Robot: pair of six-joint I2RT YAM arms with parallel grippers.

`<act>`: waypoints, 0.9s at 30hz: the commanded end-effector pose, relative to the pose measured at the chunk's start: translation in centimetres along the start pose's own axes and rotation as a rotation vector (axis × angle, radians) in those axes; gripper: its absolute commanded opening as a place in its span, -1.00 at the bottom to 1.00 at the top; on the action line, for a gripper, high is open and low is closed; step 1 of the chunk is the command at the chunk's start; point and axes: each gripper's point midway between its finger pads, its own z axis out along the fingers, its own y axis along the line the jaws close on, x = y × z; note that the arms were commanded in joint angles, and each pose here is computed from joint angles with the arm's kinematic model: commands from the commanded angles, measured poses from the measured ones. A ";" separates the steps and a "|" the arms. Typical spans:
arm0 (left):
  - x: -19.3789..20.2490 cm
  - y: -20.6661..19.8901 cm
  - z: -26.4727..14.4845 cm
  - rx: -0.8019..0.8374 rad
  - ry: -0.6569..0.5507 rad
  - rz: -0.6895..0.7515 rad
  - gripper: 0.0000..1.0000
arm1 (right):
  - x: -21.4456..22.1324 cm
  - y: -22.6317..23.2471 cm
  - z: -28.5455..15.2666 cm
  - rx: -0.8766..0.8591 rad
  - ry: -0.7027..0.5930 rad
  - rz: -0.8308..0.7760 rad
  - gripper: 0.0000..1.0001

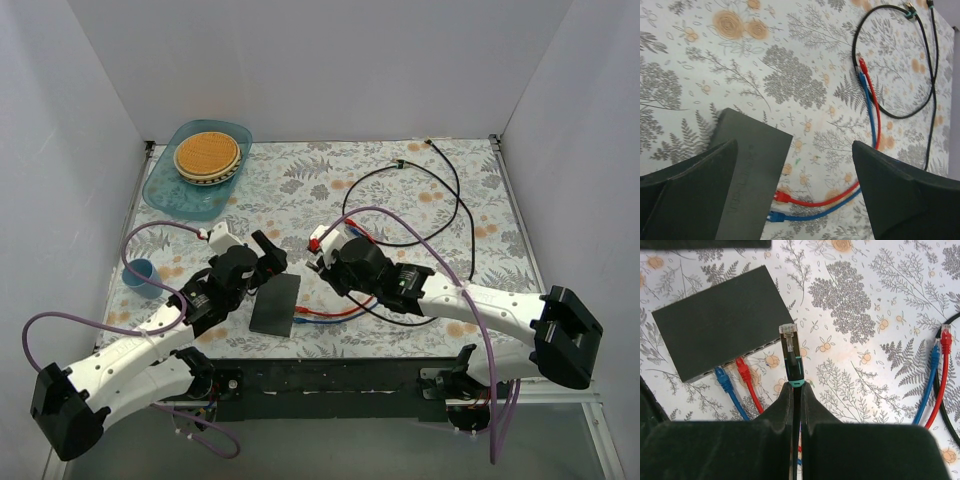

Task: Insert the plug into the switch port

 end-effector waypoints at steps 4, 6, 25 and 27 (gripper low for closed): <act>-2.3 2.4 -0.2 -0.082 -0.062 0.090 0.96 | 1.9 0.7 0.6 -0.049 0.053 -0.043 -0.97; -2.4 2.6 0.3 -0.075 -0.052 0.092 0.96 | 2.2 1.0 0.9 -0.071 0.069 -0.059 -0.97; 3.8 7.7 3.9 -0.005 0.189 0.046 0.96 | 6.9 3.7 4.6 -0.236 0.241 -0.103 -0.97; 4.6 8.0 4.1 0.006 0.202 0.038 0.96 | 7.1 3.8 4.9 -0.250 0.246 -0.103 -0.97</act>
